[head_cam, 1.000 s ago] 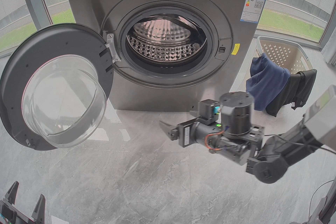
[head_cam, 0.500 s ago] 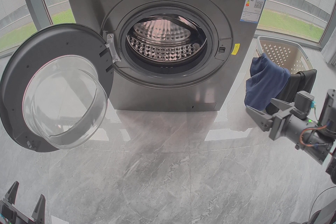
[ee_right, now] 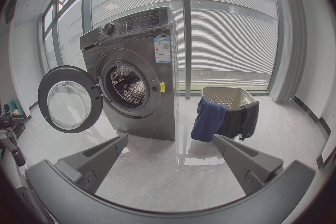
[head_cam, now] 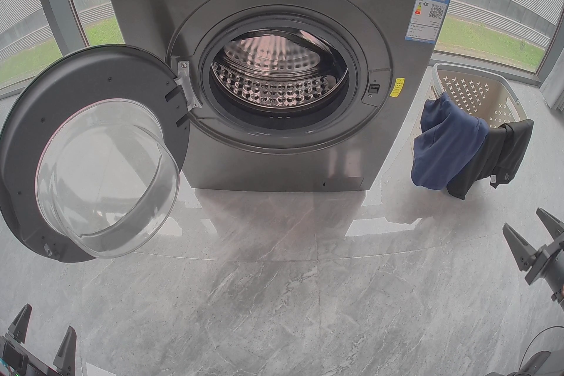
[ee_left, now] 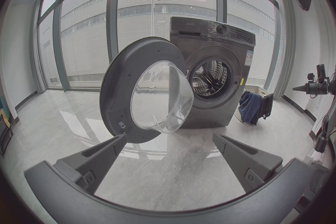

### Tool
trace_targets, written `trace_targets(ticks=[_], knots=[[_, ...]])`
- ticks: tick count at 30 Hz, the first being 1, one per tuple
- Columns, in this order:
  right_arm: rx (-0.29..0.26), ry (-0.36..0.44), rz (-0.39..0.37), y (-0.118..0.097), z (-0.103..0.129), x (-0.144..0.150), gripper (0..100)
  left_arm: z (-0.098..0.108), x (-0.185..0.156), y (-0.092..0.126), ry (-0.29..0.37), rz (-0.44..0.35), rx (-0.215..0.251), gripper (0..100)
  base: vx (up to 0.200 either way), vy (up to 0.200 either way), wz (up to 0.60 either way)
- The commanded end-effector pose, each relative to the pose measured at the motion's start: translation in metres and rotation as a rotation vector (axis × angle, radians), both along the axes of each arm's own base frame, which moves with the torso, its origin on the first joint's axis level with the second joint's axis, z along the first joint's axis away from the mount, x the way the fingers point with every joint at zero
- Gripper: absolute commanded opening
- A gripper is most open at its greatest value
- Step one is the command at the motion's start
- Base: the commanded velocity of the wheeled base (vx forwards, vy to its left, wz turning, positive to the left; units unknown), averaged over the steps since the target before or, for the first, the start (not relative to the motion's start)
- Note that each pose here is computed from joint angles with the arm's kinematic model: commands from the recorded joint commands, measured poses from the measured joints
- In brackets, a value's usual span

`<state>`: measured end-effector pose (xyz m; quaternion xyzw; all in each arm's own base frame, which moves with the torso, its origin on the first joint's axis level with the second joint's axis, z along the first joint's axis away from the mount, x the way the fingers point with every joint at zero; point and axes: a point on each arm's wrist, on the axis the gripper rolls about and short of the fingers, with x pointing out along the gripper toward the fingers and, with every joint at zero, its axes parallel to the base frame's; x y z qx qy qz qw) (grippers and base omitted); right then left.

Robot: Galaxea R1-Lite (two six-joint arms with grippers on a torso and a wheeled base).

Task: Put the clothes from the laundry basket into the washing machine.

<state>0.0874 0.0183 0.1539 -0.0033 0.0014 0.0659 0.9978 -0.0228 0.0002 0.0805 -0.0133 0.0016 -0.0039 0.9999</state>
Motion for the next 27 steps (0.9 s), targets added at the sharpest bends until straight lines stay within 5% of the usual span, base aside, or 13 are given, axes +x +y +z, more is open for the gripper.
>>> trace_targets(ticks=[1,9,16,18,21,27], knots=[[0.02,-0.083,-0.087,-0.016,-0.018,-0.057,100,-0.004,0.001,0.0,0.012,0.0,-0.001,100,0.2,0.0,0.0],[0.01,-0.024,-0.092,-0.02,-0.047,-0.087,100,-0.004,0.001,0.0,0.012,0.0,-0.002,100,0.2,0.0,0.0],[0.022,0.031,-0.106,-0.021,-0.071,-0.103,100,-0.004,0.001,0.0,0.011,0.0,-0.002,100,0.0,0.0,0.0],[0.017,0.03,-0.128,-0.022,-0.071,-0.103,100,-0.004,0.001,0.0,0.009,0.0,-0.004,100,0.0,0.0,0.0],[-0.065,0.002,-0.242,-0.02,-0.071,-0.105,100,-0.004,0.001,0.0,0.009,0.002,-0.006,100,0.0,0.0,0.0],[0.0,0.009,-0.143,-0.018,-0.077,-0.109,100,-0.004,0.001,0.0,0.008,0.003,-0.006,100,0.0,0.0,0.0]])
